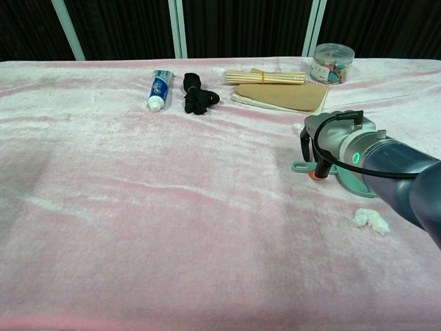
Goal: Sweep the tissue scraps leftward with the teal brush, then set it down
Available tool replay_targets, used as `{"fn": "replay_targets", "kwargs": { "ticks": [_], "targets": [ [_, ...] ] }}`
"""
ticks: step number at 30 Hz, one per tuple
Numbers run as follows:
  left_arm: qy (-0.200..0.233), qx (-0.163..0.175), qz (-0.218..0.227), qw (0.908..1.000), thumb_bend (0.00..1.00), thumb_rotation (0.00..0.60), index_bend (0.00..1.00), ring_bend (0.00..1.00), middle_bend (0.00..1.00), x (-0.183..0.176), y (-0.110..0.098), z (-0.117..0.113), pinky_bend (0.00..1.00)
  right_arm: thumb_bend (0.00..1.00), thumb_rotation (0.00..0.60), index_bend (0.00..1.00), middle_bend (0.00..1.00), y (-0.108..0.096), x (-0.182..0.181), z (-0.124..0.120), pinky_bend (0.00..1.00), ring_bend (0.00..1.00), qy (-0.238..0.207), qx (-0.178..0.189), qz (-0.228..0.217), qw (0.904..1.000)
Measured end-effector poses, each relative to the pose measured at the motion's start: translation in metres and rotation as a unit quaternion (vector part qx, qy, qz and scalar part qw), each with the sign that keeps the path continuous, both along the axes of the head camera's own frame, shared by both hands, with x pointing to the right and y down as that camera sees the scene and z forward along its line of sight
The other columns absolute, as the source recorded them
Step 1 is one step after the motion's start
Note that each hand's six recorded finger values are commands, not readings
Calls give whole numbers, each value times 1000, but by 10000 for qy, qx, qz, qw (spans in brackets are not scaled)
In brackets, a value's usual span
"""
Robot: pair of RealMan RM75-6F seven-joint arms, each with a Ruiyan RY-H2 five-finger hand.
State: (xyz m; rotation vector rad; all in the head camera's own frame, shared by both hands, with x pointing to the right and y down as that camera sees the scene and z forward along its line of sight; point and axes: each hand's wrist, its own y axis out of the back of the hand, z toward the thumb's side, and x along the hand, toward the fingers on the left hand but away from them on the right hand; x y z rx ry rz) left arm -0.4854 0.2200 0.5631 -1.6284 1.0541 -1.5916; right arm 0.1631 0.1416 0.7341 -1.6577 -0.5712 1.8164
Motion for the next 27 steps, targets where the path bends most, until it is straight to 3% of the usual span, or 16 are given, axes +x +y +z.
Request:
{"fn": "replay_targets", "kwargs": {
  "ticks": [27],
  "targets": [
    [7,-3,-7,10000,247,600,33,0,56,0,0,0,32,249,600,492,457,-1,-4,-1,183,217,1,-19,-19,10000]
  ]
}}
